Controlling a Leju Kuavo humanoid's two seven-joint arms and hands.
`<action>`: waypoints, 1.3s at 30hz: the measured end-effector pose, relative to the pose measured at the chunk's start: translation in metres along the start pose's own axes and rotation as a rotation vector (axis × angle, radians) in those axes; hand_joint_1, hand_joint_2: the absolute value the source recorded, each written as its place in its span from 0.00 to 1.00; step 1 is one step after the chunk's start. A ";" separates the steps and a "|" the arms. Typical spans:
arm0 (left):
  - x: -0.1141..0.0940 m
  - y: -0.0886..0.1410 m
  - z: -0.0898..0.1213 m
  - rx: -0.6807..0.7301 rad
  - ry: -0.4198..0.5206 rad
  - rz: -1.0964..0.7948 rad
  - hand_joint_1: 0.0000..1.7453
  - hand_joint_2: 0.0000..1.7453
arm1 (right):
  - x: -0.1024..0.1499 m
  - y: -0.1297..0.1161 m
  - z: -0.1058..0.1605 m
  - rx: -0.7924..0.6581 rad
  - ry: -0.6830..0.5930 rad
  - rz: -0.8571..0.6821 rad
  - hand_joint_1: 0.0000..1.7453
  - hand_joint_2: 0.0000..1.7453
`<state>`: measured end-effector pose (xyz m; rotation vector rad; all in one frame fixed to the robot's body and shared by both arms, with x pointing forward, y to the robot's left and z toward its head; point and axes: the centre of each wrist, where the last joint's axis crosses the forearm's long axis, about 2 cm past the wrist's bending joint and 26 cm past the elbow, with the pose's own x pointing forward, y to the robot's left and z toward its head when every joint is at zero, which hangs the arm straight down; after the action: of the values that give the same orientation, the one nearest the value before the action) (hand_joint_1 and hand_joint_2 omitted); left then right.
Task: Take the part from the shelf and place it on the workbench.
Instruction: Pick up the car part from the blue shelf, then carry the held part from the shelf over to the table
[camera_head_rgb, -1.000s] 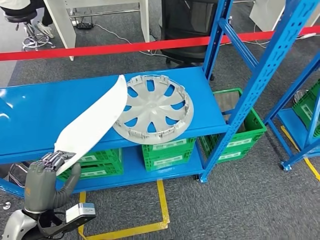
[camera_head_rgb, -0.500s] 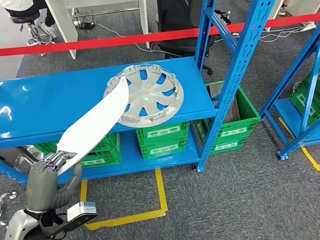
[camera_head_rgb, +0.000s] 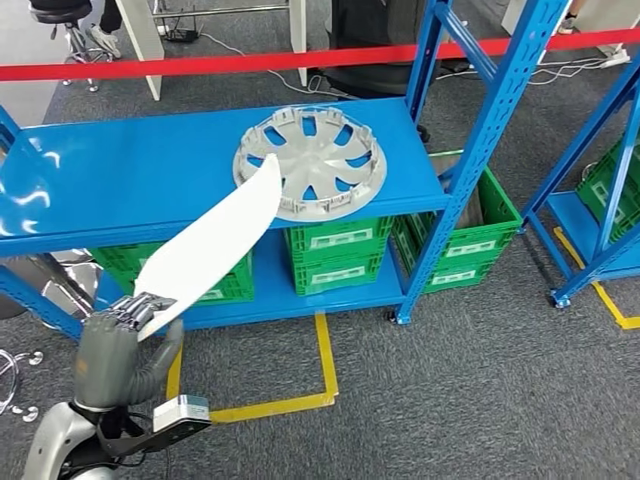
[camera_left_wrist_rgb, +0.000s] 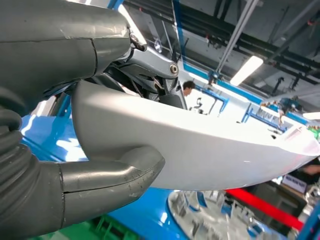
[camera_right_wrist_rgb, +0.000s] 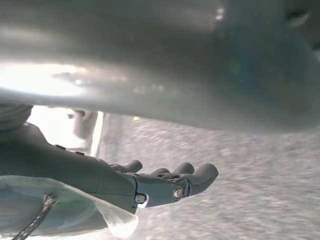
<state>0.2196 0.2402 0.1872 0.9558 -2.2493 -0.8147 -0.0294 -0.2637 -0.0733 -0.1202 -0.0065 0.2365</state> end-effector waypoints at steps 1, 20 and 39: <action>0.001 -0.001 -0.001 -0.003 -0.003 0.003 1.00 1.00 | 0.000 0.000 -0.002 -0.013 0.015 0.015 0.00 0.00; 0.008 -0.009 -0.006 -0.016 -0.017 0.027 1.00 1.00 | -0.020 0.017 0.017 -0.393 -0.004 0.165 0.00 0.00; 0.007 -0.014 -0.009 -0.025 -0.017 0.062 1.00 1.00 | 0.001 0.011 0.038 -0.124 0.020 -0.142 0.00 0.00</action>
<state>0.2276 0.2243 0.1848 0.8669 -2.2662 -0.8246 -0.0315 -0.2479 -0.0365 -0.2443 -0.0093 0.0930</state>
